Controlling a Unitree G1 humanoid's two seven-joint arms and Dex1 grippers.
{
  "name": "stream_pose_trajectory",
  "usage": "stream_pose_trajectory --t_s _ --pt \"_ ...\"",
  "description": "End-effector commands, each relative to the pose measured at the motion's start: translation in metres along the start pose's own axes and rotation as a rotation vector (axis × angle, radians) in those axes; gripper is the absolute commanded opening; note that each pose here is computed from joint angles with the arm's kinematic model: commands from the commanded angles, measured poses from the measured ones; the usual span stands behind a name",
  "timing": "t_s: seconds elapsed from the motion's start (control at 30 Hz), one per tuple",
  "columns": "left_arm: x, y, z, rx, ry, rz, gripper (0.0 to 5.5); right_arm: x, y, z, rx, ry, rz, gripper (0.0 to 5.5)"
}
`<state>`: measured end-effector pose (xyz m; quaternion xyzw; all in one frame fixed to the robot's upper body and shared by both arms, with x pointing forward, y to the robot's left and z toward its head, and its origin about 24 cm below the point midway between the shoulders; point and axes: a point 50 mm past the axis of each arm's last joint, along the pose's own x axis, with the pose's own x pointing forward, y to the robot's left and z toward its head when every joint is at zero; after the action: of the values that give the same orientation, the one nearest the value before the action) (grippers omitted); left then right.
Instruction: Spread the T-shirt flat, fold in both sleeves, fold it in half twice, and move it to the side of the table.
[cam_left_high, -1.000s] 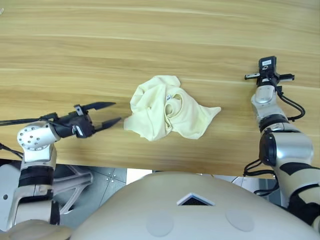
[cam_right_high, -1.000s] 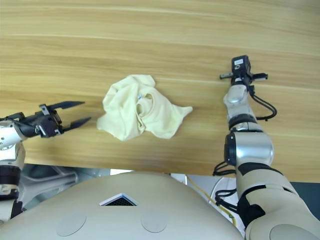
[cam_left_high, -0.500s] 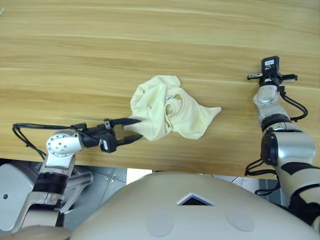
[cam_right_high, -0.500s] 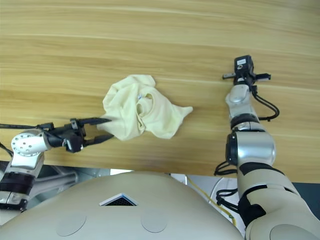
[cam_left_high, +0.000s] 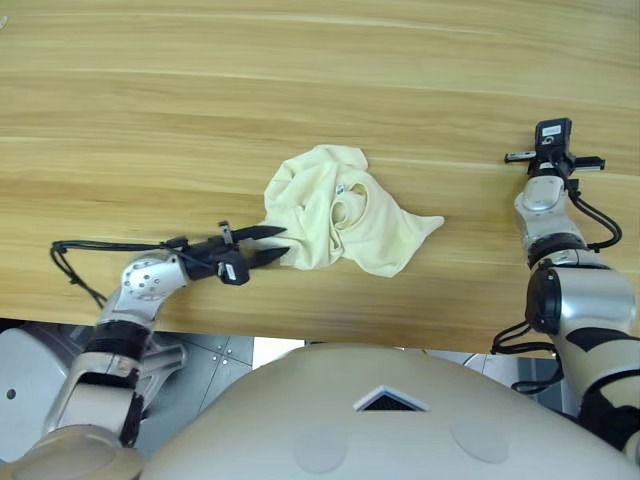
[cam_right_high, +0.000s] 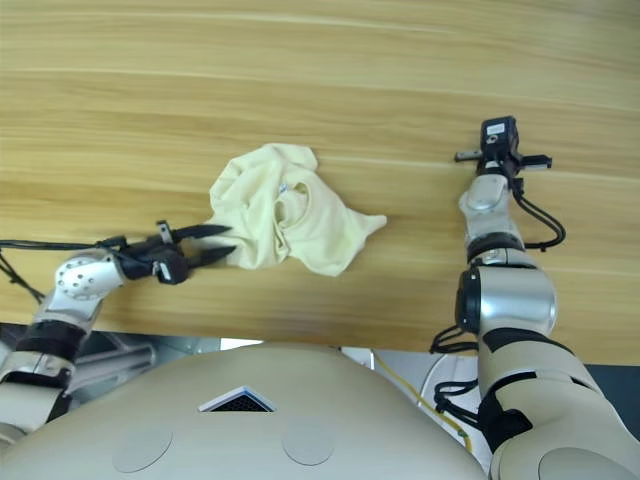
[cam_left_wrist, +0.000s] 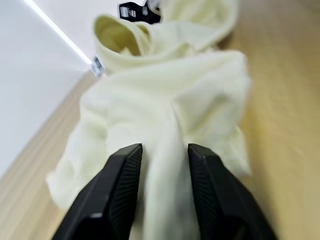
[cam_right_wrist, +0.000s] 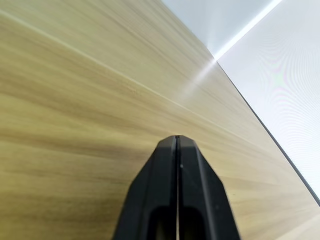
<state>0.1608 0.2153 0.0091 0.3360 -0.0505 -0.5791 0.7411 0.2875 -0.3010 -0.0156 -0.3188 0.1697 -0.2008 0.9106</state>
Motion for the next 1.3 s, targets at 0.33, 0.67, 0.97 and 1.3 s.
stream_pose_trajectory --t_s 0.33,0.67,0.97,1.3 --pt "-0.016 0.008 0.016 -0.057 -0.051 -0.009 1.73 -0.008 0.009 -0.016 -0.055 0.069 0.043 0.02" --pt "0.006 0.011 0.012 -0.044 -0.070 -0.040 1.73 -0.006 0.013 -0.008 -0.040 0.041 0.047 0.02" --pt "0.017 0.014 0.010 -0.057 -0.097 -0.011 1.73 -0.008 0.015 -0.009 -0.042 0.040 0.057 0.02" --pt "0.020 0.010 0.000 -0.082 -0.033 -0.049 1.13 -0.008 0.012 -0.011 -0.024 0.036 0.041 0.02"
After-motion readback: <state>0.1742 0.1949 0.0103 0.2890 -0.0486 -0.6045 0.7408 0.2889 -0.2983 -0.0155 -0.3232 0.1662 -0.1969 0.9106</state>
